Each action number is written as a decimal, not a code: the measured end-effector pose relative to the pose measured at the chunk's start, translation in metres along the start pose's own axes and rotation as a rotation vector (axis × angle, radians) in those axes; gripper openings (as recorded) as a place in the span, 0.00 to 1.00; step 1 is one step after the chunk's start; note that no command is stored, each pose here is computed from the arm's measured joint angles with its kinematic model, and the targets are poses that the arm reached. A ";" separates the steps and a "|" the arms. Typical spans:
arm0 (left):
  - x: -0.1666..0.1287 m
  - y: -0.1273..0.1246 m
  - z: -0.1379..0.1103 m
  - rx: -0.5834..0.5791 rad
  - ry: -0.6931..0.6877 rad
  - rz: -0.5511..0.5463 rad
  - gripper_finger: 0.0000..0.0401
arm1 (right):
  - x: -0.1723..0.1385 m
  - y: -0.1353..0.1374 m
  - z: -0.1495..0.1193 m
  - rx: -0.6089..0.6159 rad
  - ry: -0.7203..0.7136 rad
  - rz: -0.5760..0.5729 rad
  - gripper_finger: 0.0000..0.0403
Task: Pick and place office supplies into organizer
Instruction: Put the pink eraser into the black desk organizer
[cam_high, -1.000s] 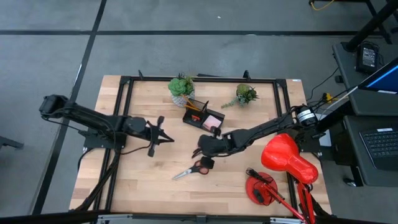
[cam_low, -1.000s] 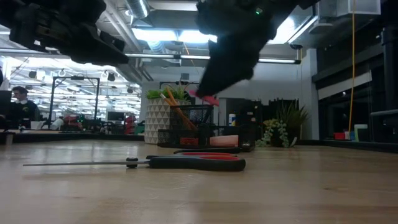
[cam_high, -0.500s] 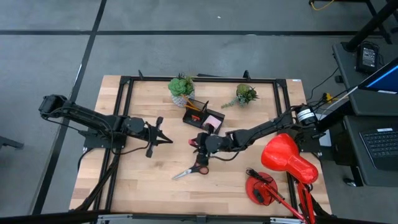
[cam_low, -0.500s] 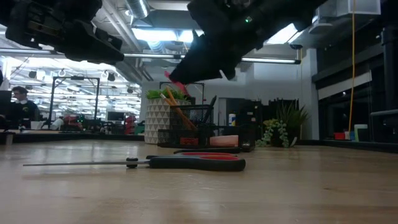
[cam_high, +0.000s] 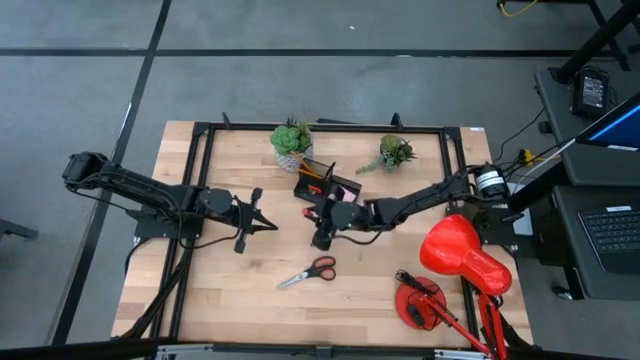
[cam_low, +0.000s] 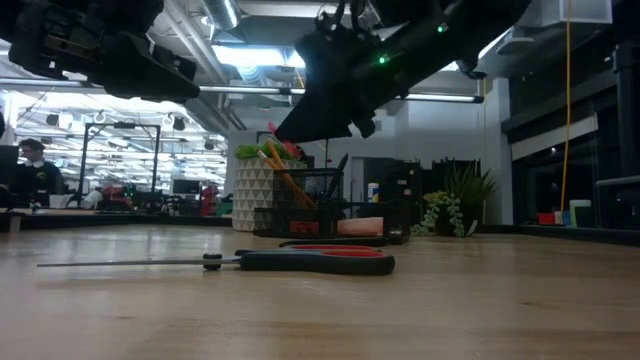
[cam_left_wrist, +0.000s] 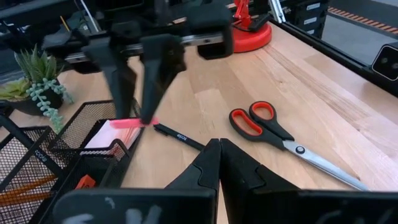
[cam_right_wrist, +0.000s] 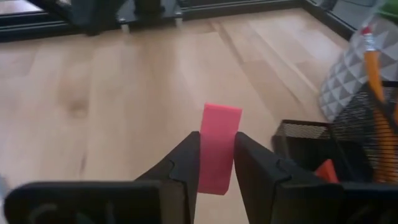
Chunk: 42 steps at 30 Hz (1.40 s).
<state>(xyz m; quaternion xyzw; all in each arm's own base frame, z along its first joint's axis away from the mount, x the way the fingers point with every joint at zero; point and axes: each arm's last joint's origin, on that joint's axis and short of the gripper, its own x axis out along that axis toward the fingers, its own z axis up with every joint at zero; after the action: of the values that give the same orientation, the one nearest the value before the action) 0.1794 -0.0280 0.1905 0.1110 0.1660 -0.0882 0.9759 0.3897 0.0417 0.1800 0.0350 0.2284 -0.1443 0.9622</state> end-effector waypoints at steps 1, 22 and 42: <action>0.000 0.000 0.000 0.000 0.000 0.000 0.01 | 0.001 -0.003 0.000 0.003 0.001 -0.008 0.23; 0.000 0.000 0.000 -0.002 0.000 0.000 0.00 | 0.013 -0.042 0.005 0.035 0.017 -0.123 0.23; 0.000 0.000 0.000 -0.001 -0.003 0.007 0.01 | 0.021 -0.062 0.036 -0.032 0.170 -0.194 0.23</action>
<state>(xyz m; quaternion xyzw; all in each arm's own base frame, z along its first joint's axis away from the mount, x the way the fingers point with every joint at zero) 0.1795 -0.0277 0.1907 0.1110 0.1643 -0.0849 0.9765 0.4054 -0.0276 0.2024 0.0093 0.3139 -0.2297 0.9212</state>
